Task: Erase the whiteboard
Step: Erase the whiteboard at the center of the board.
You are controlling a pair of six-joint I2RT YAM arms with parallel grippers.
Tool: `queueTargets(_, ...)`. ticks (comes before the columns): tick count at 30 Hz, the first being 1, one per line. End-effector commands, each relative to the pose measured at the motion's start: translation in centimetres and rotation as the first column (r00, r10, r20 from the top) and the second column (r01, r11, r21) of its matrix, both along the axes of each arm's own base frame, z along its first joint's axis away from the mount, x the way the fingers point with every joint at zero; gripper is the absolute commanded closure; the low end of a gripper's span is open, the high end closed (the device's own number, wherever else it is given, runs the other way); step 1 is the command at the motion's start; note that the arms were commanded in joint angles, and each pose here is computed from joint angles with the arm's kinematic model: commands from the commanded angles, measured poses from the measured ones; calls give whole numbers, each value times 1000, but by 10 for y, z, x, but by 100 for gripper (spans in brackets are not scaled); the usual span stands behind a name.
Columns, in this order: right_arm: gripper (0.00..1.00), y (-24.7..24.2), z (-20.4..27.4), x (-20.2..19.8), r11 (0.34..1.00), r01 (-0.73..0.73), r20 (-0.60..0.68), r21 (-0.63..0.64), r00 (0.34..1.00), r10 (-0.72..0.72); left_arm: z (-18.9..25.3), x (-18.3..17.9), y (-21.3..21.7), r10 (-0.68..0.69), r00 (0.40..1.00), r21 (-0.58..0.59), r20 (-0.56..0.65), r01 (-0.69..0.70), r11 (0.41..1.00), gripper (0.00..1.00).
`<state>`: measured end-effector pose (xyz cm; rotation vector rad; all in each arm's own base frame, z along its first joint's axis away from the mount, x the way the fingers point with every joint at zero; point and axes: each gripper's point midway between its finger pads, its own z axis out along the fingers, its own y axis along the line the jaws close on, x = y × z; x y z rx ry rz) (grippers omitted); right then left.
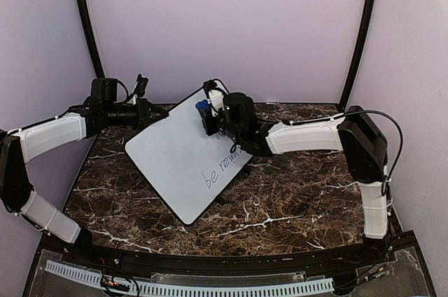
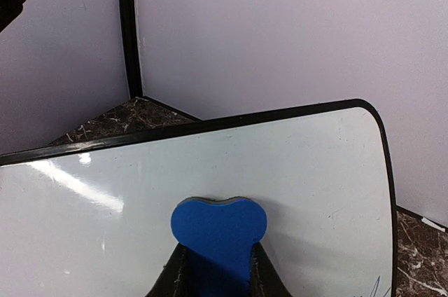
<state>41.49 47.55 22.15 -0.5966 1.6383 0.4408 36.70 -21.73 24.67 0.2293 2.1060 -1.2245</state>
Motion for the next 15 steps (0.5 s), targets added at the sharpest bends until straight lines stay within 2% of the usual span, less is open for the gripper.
queueTargets(1, 80, -13, -56, 21, 993, 22, -97, -114, 995, -33, 39, -21, -18, -130, 983, -62, 133, 139, 988, 100)
queueTargets(9, 80, -68, -56, 84, 987, 139, -134, -75, 980, -148, 40, -22, -18, -131, 982, -62, 136, 141, 988, 100)
queueTargets(15, 80, -67, -39, 86, 991, 114, -112, -64, 986, -121, 39, -22, -18, -133, 982, -63, 135, 143, 988, 100)
